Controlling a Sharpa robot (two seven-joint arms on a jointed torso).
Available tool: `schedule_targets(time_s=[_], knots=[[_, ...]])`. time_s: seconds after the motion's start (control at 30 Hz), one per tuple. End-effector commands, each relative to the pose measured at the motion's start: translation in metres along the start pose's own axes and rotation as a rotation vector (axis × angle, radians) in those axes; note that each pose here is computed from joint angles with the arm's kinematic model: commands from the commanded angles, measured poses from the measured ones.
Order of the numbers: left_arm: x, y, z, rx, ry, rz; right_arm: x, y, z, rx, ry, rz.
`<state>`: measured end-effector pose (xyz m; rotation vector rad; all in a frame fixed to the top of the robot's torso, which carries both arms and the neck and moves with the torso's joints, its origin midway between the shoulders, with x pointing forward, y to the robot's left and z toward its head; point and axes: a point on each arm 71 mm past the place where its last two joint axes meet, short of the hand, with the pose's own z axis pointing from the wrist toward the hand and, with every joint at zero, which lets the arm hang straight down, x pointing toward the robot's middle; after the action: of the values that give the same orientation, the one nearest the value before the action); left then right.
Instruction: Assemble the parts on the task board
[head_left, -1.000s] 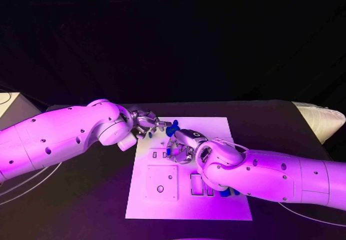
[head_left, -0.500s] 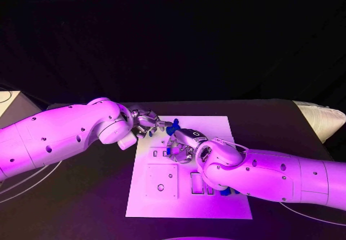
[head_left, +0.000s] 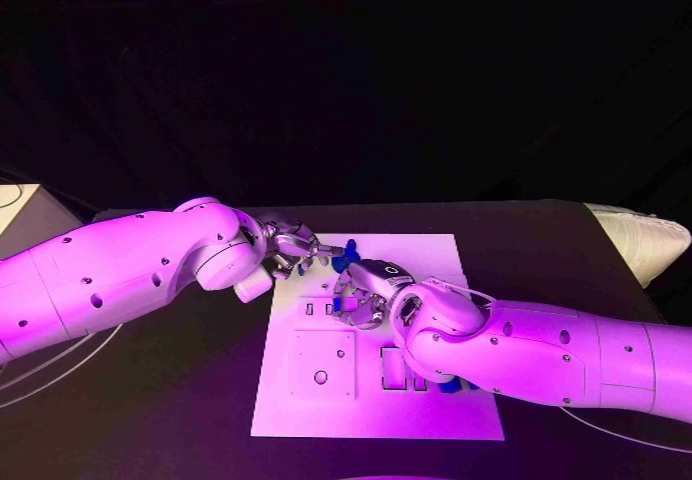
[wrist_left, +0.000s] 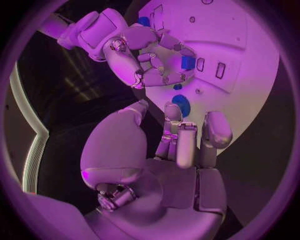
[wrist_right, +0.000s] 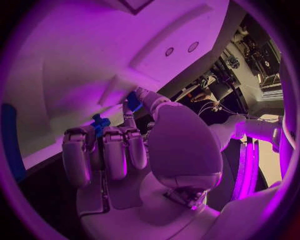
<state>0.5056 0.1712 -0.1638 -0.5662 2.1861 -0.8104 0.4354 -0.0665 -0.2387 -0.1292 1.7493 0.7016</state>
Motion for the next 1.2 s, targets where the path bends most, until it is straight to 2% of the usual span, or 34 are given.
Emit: schedule_targets(time_s=[0.03, 0.93, 1.2], knots=[[0.0019, -0.0014, 0.0002, 0.004, 0.022, 0.016, 0.0029, -0.0003, -0.0004, -0.002, 0.011, -0.014], [0.0026, -0.0011, 0.0003, 0.0, 0.03, 0.031, 0.0045, -0.0004, -0.0006, -0.006, 0.009, -0.014], [0.0027, -0.0007, 0.0003, -0.003, 0.033, 0.033, 0.0027, 0.0, -0.0011, -0.01, -0.017, -0.004]])
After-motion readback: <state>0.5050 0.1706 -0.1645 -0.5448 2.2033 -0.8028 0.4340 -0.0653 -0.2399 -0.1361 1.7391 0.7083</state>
